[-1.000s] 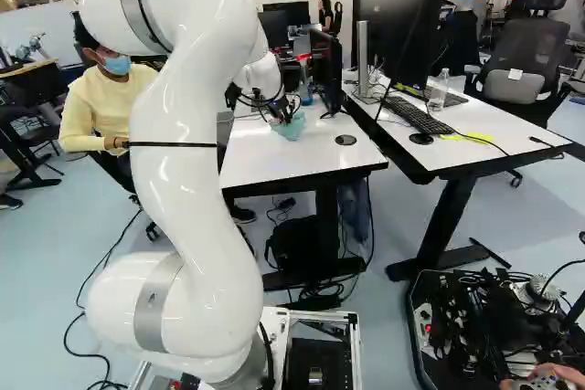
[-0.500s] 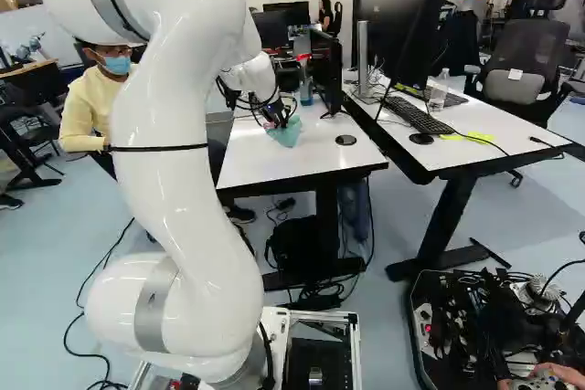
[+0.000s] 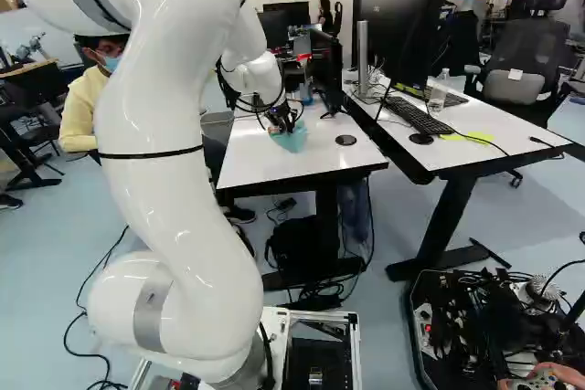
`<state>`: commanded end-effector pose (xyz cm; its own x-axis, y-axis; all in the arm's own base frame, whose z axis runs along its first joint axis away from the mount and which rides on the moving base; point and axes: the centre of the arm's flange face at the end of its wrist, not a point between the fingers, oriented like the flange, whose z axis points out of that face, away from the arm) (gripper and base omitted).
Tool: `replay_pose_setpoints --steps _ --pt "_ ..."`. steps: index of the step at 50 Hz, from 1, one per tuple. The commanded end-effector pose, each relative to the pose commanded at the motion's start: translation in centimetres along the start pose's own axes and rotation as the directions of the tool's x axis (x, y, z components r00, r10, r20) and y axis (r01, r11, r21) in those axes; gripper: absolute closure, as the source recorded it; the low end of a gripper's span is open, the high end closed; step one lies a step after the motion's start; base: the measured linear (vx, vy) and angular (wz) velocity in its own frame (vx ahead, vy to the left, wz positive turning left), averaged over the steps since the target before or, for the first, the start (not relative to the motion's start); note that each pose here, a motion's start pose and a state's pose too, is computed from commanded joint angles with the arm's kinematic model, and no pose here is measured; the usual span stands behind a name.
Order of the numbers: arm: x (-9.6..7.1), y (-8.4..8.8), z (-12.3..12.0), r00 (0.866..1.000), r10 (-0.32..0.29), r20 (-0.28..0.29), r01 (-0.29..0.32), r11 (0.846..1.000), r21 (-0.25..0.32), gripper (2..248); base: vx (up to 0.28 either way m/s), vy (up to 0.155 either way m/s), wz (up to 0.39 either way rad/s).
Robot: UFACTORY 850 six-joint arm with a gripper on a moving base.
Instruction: Clean the table with the green towel
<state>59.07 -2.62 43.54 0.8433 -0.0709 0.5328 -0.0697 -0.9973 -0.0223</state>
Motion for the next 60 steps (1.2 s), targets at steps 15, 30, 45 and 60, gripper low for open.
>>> replay_pose_setpoints --steps 15,30,45,60 --pt "-0.1 2.7 -0.2 0.999 0.039 0.0 -0.039 0.999 -0.024 213 0.0 0.0 0.0" --pt "0.3 5.4 0.1 0.997 0.076 -0.006 -0.077 0.996 -0.048 213 0.0 0.0 0.0" --pt "1.9 7.7 1.2 0.994 0.105 -0.023 -0.106 0.992 -0.066 213 0.0 0.0 0.0" --pt "3.9 9.1 2.6 0.992 0.118 -0.043 -0.121 0.99 -0.075 213 0.0 0.0 0.0"
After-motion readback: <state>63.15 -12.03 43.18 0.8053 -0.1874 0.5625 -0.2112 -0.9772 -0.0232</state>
